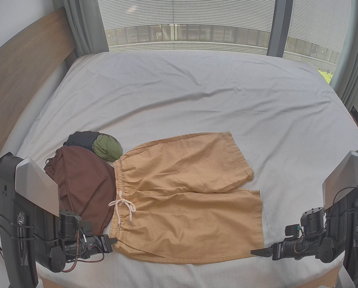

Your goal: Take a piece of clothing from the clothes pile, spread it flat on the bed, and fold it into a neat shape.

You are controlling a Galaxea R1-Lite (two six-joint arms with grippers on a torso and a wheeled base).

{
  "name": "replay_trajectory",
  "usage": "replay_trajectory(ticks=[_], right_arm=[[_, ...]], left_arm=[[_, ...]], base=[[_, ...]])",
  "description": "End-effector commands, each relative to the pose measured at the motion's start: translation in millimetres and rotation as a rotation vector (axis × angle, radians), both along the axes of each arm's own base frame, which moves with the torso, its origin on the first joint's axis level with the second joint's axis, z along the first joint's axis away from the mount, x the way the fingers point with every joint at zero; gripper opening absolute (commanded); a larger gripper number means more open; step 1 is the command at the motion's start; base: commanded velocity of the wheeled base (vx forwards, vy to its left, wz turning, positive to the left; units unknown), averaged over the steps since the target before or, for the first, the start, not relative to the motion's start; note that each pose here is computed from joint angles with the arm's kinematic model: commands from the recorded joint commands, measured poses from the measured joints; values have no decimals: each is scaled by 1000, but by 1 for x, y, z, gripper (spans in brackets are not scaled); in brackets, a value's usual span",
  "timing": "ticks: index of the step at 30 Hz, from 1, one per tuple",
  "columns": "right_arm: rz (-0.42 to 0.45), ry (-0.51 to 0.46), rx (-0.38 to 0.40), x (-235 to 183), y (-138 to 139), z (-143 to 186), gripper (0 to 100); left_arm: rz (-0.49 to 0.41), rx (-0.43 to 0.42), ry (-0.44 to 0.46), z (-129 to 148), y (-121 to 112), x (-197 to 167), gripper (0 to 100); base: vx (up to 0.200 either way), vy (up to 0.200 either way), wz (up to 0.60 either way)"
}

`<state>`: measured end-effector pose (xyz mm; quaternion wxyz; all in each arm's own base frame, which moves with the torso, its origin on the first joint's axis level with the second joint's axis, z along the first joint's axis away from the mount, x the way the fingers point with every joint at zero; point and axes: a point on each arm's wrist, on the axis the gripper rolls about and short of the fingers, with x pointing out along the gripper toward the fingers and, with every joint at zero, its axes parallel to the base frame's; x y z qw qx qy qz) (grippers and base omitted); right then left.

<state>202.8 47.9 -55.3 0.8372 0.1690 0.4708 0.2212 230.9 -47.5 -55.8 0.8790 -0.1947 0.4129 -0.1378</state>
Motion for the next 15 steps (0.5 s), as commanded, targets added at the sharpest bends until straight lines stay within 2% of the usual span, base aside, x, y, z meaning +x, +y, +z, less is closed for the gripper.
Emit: replay_trajectory(ticks=[1,12,13,15], right_arm=[[9,21,-5,-4,2,-8,100],[25,30,0,-4,6,-11,100],[25,29,0,-4,6,-10,0],[25,27,0,-3,6,-11,0]], left_arm=[[-3,0,0,0,-1,0,0],[-4,-1,-2,0,-1,0,0],[-4,-1,-2,0,-1,0,0],[-4,0,0,0,-1,0,0]], base=[[0,0,0],[0,0,0],[0,0,0],[0,0,0]])
